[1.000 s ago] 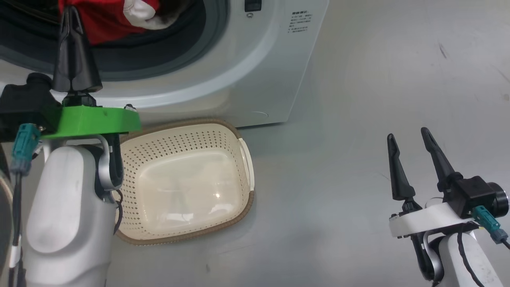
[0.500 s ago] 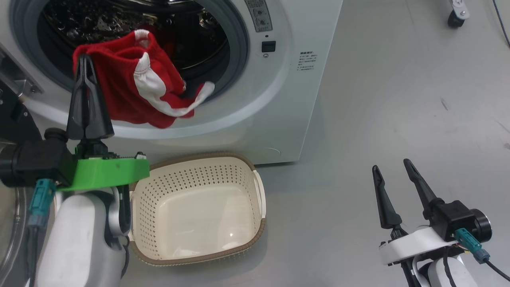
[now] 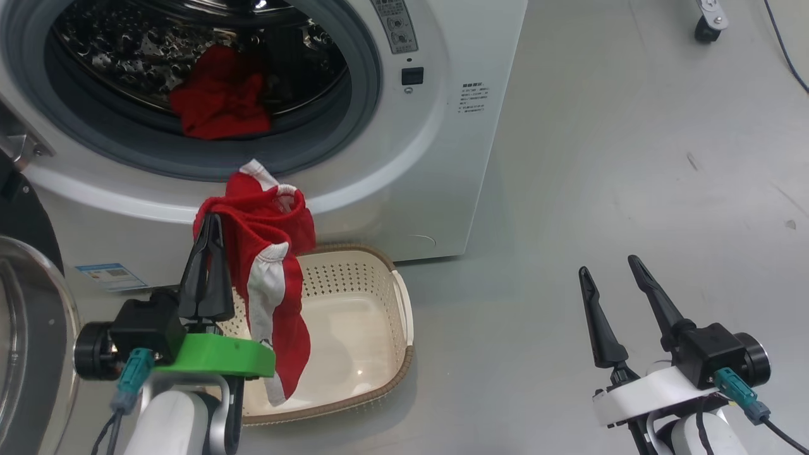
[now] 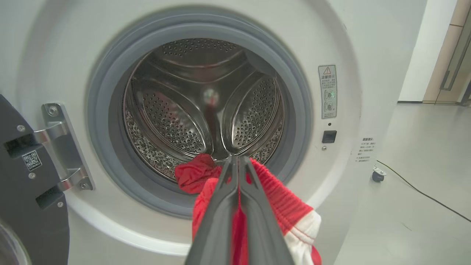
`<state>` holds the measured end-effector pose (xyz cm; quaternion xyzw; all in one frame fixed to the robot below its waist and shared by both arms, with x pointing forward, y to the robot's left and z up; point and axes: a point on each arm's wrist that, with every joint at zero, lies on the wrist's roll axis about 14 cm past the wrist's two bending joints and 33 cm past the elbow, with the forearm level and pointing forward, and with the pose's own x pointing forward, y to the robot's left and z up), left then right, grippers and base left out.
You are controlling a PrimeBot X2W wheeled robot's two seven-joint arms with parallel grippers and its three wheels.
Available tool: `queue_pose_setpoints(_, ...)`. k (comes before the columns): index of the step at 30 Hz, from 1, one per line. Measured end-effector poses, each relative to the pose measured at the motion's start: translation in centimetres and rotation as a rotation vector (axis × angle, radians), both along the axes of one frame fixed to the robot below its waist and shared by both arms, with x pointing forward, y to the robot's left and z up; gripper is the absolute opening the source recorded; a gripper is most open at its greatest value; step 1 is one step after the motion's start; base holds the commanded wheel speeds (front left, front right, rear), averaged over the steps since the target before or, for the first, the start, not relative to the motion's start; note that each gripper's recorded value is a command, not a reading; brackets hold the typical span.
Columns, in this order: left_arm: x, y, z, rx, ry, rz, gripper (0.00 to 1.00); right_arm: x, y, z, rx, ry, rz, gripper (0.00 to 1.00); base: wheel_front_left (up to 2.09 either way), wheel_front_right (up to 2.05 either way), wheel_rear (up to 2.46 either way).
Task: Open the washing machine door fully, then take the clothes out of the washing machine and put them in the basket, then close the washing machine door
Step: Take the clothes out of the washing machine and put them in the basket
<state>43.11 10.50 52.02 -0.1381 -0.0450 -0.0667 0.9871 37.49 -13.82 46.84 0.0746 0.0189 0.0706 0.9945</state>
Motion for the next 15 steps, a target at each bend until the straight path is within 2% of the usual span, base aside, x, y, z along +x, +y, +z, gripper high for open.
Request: queue_pose_setpoints(15,0.2,-2.0,-9.9,0.01,0.305,-0.065,0.0,0.6,-1.4,-1.7,0.0,0.051,-0.046,1.0,0.0,0.0,0.0)
